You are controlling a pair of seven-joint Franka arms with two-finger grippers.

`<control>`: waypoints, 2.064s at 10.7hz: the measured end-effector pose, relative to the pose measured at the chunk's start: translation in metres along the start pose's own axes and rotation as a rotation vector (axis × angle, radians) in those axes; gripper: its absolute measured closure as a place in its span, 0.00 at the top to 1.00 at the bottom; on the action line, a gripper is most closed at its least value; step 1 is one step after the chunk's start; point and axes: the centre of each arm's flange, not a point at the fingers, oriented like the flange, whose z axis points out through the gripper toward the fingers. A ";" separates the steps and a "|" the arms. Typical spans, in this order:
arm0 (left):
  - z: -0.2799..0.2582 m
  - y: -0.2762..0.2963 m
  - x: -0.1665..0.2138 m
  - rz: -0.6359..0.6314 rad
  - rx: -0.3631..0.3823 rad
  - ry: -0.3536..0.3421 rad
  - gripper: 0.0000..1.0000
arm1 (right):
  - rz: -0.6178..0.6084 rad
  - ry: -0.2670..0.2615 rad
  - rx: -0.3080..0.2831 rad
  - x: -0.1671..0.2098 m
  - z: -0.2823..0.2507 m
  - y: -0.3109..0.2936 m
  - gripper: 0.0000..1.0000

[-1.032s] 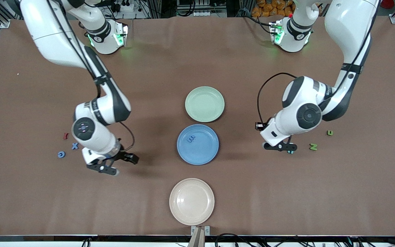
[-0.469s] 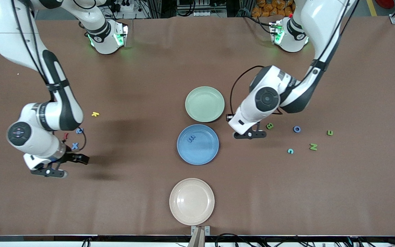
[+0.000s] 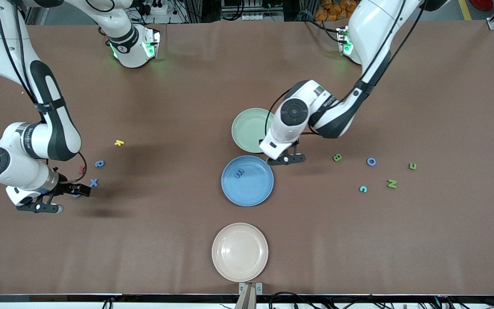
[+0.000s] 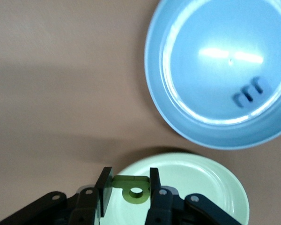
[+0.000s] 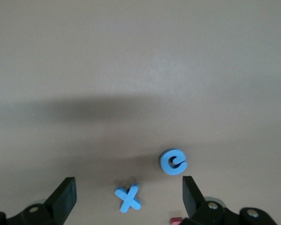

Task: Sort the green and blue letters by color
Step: 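Drop the green P on the green plate while the right gripper grasps blue X, then lift the blue X with the right gripper while the left gripper reaches green B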

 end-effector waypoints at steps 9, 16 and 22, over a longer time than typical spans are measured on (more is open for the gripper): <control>0.047 0.041 -0.049 -0.035 0.060 0.016 0.78 | -0.012 0.038 0.015 -0.044 0.053 -0.010 0.95; -0.079 -0.069 0.040 0.128 0.170 0.019 1.00 | -0.012 0.040 0.017 -0.055 0.065 -0.011 0.48; -0.132 -0.230 0.102 0.436 0.182 0.001 1.00 | -0.012 0.050 0.019 -0.056 0.065 -0.012 0.36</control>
